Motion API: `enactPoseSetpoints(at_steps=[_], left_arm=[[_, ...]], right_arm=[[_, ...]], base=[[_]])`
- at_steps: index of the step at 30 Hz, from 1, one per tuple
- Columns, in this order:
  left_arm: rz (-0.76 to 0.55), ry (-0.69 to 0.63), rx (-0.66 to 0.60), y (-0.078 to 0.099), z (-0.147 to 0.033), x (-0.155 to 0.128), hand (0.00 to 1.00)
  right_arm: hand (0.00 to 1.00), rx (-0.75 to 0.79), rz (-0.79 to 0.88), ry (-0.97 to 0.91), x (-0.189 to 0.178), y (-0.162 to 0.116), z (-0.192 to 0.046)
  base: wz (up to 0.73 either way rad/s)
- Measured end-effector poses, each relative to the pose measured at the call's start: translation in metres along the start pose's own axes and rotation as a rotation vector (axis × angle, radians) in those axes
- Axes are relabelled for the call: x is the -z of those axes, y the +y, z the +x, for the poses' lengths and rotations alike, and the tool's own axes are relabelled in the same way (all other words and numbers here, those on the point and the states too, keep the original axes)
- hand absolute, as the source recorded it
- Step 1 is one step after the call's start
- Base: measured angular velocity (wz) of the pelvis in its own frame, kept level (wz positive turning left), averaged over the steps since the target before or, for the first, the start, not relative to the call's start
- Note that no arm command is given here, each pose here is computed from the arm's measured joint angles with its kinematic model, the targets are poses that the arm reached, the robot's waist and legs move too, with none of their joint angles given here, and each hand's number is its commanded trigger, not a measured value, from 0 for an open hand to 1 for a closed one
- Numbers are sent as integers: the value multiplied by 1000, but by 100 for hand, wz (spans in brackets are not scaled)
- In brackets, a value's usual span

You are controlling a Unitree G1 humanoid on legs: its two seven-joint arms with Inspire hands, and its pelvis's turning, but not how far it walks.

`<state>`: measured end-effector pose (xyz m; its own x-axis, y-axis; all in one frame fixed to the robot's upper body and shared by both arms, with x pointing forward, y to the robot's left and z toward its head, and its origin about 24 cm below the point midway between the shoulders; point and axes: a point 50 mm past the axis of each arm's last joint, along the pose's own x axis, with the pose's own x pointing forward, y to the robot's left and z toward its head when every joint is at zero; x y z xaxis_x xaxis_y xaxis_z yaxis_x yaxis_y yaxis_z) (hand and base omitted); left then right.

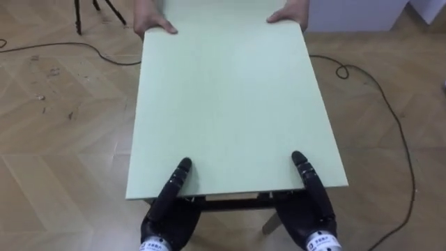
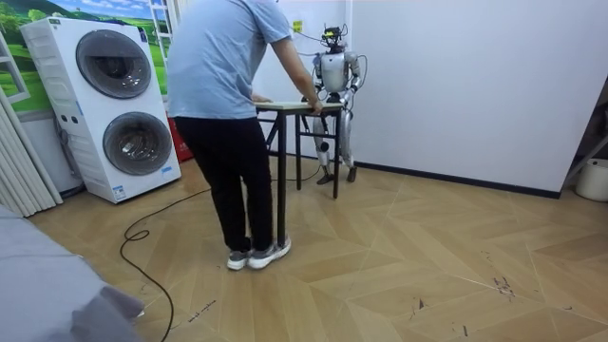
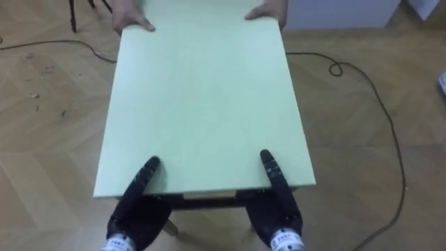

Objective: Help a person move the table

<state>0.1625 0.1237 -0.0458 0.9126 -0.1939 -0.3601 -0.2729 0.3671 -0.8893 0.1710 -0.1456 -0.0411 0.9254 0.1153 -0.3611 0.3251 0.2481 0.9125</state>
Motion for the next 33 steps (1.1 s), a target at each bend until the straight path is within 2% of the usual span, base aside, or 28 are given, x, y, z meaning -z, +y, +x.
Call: enactPoseSetpoints(at_steps=[9, 20, 25, 33], left_arm=[[6, -15, 56, -16, 14, -4, 100], [-41, -1, 14, -5, 14, 4, 100], [10, 52, 1, -2, 15, 7, 100], [16, 18, -3, 0, 9, 3, 100]], right_arm=[[100, -61, -31, -33, -11, 15, 9], [100, -37, -54, -12, -13, 9, 8], [100, 22, -6, -25, -13, -8, -4], [100, 16, -23, -5, -7, -6, -3]], base=[[28], [-3], [41], [-29]])
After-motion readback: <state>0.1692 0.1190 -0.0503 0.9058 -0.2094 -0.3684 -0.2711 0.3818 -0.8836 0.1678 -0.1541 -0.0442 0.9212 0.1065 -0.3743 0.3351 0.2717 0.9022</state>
